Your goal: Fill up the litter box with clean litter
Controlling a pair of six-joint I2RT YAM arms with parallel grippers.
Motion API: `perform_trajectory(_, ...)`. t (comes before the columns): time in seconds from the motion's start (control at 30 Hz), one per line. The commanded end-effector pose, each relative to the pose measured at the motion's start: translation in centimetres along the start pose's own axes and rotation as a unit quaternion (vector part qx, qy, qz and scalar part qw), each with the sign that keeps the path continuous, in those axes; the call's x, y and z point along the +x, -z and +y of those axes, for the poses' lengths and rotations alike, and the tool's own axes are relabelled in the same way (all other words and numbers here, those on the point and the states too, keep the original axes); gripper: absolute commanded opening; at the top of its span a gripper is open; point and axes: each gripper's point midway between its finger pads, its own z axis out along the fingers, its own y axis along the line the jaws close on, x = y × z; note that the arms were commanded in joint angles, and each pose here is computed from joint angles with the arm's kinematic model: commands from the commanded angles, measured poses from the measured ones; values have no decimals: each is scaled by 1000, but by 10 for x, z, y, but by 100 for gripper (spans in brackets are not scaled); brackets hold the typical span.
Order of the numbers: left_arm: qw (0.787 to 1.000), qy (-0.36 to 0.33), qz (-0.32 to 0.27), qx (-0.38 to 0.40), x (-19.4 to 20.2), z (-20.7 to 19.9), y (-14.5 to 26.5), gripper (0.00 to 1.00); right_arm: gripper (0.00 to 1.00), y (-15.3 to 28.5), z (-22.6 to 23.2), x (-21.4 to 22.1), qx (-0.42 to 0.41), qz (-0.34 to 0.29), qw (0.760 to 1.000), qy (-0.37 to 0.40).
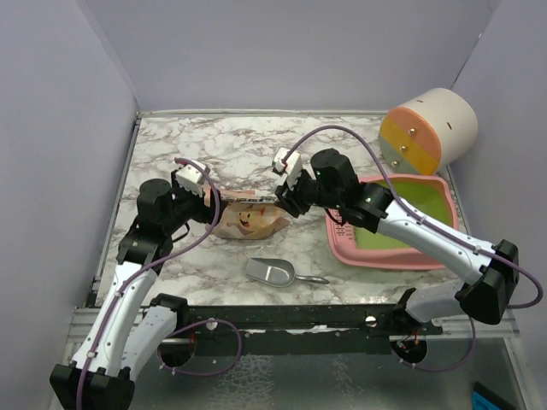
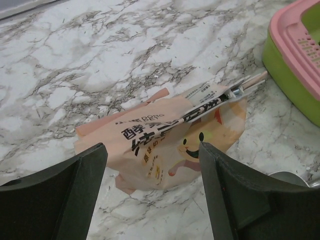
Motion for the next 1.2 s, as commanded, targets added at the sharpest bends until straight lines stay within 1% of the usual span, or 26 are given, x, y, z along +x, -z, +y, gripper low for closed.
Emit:
perform_trajectory(0.0,998,-54,-36,20,4,-7,5,76,42,-11,7,1,-31,10,998,50)
perform_trajectory(0.07,997,-61,-44,14,9,-6,5,74,42,-17,8,2,-40,9,997,59)
perform_trajectory(0.13,997,-63,-45,23,13,-9,4,69,40,-21,9,5,-43,8,997,69)
perform_trajectory(0.23,997,-70,-35,28,17,-9,0,66,38,-26,11,7,-51,3,996,79)
perform_trajectory(0.33,996,-76,-20,34,17,-9,-6,67,38,-29,15,7,-66,-3,994,90)
perform_trajectory(0.5,995,-98,7,31,14,-1,-17,76,38,-31,23,6,-95,-4,990,103)
perform_trajectory(0.6,991,-122,34,36,13,2,-20,76,39,-29,27,6,-109,-1,988,105)
perform_trajectory(0.7,986,-149,67,30,21,7,-24,74,40,-28,28,5,-118,-2,987,108)
perform_trajectory(0.8,983,-162,83,21,31,12,-25,74,40,-26,27,4,-127,-6,986,105)
perform_trajectory(0.9,980,-182,77,22,38,11,-21,70,40,-24,22,3,-132,-11,986,102)
perform_trajectory(1.0,976,-205,70,5,42,15,-13,63,40,-20,15,0,-145,-24,985,90)
perform_trajectory(1.1,972,-225,71,-13,45,20,-12,62,40,-17,13,-4,-169,-42,981,83)
perform_trajectory(1.17,969,-235,72,-27,46,26,-15,64,40,-19,14,-3,-182,-44,979,84)
